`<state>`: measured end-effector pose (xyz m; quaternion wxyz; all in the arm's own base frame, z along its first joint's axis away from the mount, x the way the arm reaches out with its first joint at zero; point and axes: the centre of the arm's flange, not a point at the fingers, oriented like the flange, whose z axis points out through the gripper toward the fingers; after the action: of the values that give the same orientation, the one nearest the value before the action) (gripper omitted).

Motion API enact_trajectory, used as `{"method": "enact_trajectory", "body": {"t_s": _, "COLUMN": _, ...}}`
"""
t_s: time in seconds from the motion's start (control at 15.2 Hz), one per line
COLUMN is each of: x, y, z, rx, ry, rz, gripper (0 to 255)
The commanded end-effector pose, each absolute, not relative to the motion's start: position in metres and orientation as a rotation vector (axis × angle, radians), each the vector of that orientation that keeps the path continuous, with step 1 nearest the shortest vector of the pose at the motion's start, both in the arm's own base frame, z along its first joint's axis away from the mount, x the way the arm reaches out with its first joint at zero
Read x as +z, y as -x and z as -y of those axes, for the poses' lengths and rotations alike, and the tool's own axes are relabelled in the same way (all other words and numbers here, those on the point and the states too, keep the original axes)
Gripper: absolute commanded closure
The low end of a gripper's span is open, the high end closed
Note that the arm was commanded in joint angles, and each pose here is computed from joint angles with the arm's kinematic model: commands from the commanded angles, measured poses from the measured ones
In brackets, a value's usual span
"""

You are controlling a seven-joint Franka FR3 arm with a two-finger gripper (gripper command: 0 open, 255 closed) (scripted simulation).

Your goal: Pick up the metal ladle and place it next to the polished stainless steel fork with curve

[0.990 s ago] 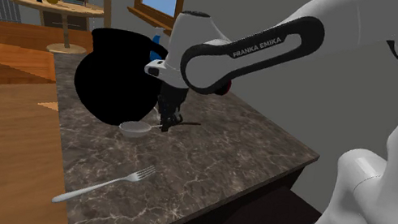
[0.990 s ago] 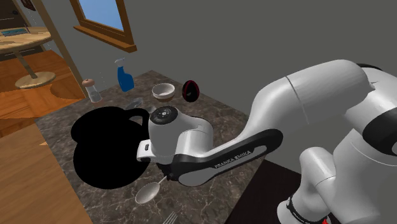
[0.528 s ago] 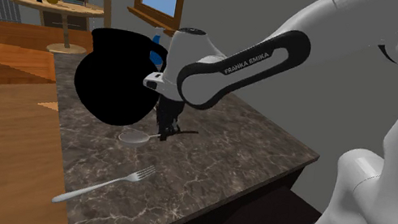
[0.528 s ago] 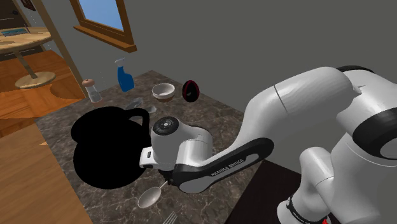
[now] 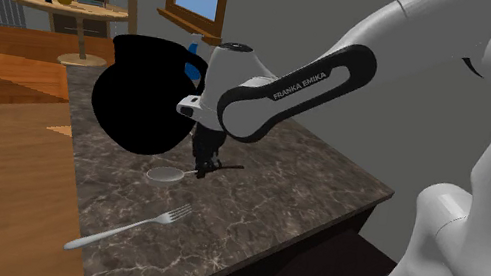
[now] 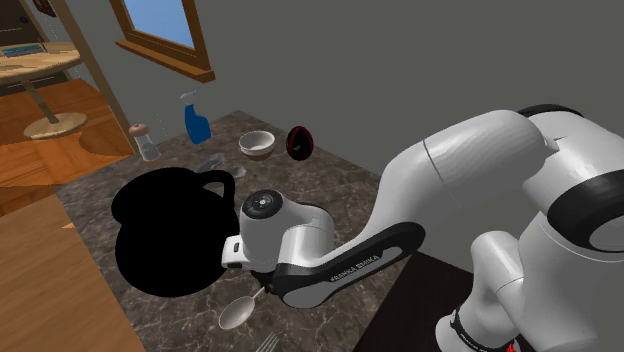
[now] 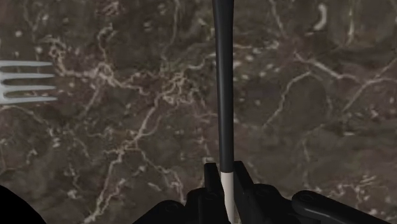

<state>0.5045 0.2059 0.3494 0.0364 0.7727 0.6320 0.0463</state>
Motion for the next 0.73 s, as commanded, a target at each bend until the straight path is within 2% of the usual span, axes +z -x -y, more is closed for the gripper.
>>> {"method": "enact_trajectory", "body": {"t_s": 0.0, "x": 0.349, "y": -0.505, "z": -0.206, "rx": 0.143, "ry": -2.373, "rz": -1.941, "gripper": 255}}
{"method": "enact_trajectory", "body": {"t_s": 0.07, "x": 0.349, "y": -0.505, "z": -0.206, "rx": 0.143, "ry": -2.373, "rz": -1.941, "gripper": 255}}
{"method": "enact_trajectory", "body": {"t_s": 0.13, "x": 0.349, "y": -0.505, "z": -0.206, "rx": 0.143, "ry": -2.373, "rz": -1.941, "gripper": 0}}
{"method": "enact_trajectory", "body": {"t_s": 0.46, "x": 0.349, "y": -0.505, "z": -0.206, "rx": 0.143, "ry": -2.373, "rz": -1.941, "gripper": 0}}
{"method": "enact_trajectory", "body": {"t_s": 0.66, "x": 0.389, "y": -0.500, "z": -0.206, "rx": 0.143, "ry": -2.373, "rz": -1.941, "gripper": 0}}
